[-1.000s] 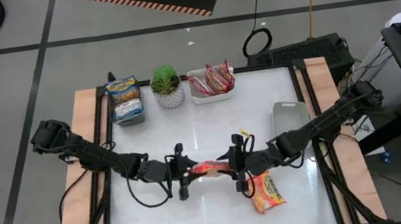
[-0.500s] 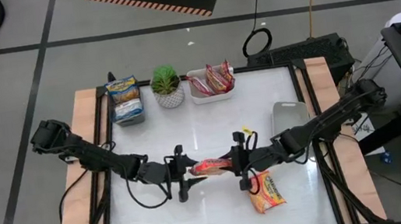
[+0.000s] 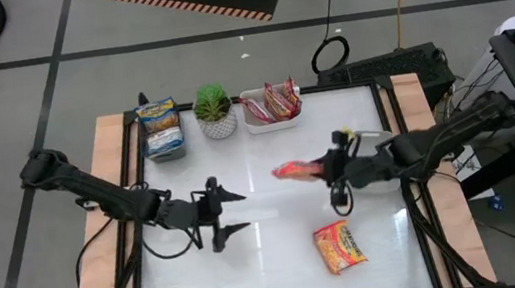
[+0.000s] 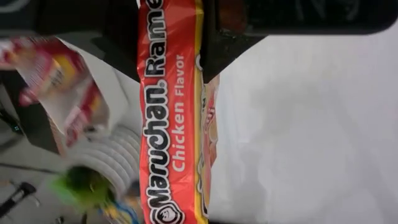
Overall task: Sort Maruchan noodles
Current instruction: Put the top orange noodle pack into the gray bin
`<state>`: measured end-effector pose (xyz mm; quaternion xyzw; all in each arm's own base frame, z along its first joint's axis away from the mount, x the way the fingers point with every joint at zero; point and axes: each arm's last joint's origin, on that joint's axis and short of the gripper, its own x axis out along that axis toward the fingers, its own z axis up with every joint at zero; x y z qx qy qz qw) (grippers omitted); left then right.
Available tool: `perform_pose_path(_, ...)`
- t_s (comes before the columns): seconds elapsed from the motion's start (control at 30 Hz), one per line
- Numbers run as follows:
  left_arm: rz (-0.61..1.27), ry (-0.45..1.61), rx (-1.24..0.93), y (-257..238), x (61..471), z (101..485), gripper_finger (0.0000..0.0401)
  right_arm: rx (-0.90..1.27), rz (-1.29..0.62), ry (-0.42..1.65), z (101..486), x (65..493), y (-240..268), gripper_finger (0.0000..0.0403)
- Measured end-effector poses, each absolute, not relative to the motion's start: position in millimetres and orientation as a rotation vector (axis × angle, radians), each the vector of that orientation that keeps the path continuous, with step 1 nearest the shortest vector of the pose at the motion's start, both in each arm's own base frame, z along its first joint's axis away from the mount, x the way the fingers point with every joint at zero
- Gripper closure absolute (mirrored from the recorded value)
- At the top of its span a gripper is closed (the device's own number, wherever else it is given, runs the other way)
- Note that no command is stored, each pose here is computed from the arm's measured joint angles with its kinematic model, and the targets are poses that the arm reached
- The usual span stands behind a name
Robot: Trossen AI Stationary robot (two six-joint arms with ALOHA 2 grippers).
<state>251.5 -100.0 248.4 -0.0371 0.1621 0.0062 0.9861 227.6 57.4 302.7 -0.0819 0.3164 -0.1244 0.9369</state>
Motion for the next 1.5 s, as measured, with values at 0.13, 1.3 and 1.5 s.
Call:
perform_pose_path(0.13,0.021,0.333,-0.068,-96.2,246.8,252.5,0.0062,-0.184,-0.294,0.729,304.7,210.7,42.0,0.0295)
perform_pose_path(1.3,0.041,0.344,-0.07,-91.9,247.6,251.6,0.0061,-0.191,-0.635,1.45,270.6,116.4,4.8,0.0293)
perform_pose_path(1.5,0.033,0.345,-0.075,-92.5,247.5,251.5,0.0061,-0.27,-0.603,1.555,245.7,112.1,0.4,0.0292)
